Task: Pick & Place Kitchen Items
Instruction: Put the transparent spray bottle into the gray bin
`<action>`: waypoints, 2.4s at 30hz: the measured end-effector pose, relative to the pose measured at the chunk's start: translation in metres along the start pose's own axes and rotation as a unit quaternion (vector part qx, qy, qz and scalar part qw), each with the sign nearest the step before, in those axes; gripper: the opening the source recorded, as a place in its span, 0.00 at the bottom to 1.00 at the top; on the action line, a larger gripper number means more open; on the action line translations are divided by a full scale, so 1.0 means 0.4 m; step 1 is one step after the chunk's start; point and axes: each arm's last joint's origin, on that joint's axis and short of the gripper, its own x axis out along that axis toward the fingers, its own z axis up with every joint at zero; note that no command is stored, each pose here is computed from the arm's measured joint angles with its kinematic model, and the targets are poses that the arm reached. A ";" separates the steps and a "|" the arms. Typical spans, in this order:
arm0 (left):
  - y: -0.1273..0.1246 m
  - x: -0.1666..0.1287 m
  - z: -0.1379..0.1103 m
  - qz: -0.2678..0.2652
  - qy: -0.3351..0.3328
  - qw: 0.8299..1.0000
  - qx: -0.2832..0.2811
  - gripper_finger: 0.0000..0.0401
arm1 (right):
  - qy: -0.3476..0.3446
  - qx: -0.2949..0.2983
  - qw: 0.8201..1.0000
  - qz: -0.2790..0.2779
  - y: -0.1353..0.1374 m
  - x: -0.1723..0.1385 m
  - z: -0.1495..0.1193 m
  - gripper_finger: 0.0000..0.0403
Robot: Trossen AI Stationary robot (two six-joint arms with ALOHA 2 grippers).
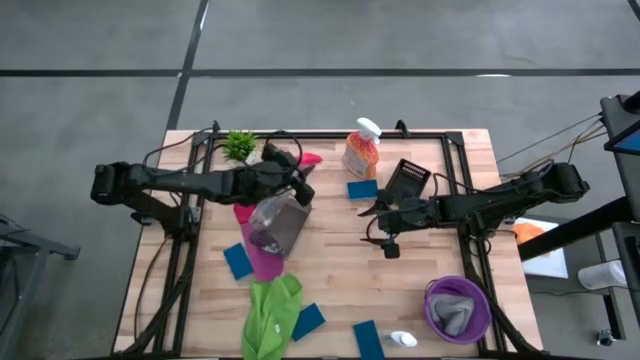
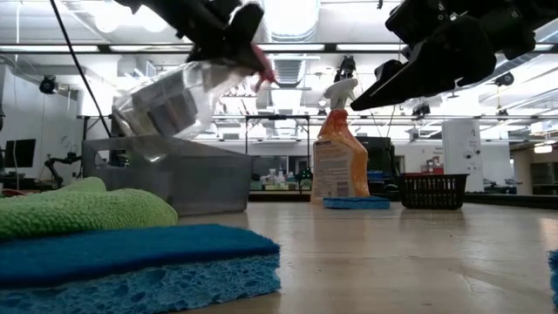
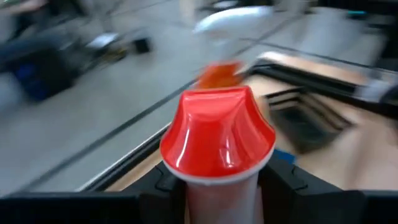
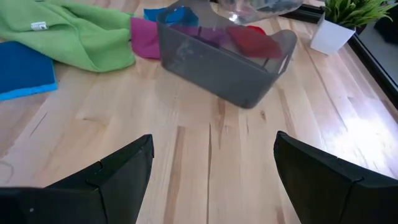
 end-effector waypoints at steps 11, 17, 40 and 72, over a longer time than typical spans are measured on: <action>-0.025 0.005 -0.026 -0.220 -0.082 0.968 0.093 0.32 | 0.016 0.016 1.000 0.001 0.001 0.000 -0.008 0.81; -0.004 0.010 -0.075 -0.268 -0.152 0.948 0.079 0.32 | 0.021 0.022 1.000 0.001 0.001 0.000 -0.010 0.81; 0.084 0.017 -0.137 -0.345 -0.270 0.897 0.065 0.32 | 0.023 0.016 1.000 0.007 0.002 0.000 -0.011 0.81; 0.094 0.058 -0.177 -0.395 -0.236 0.884 0.085 0.55 | -0.003 0.041 0.999 0.016 0.002 0.000 0.005 0.81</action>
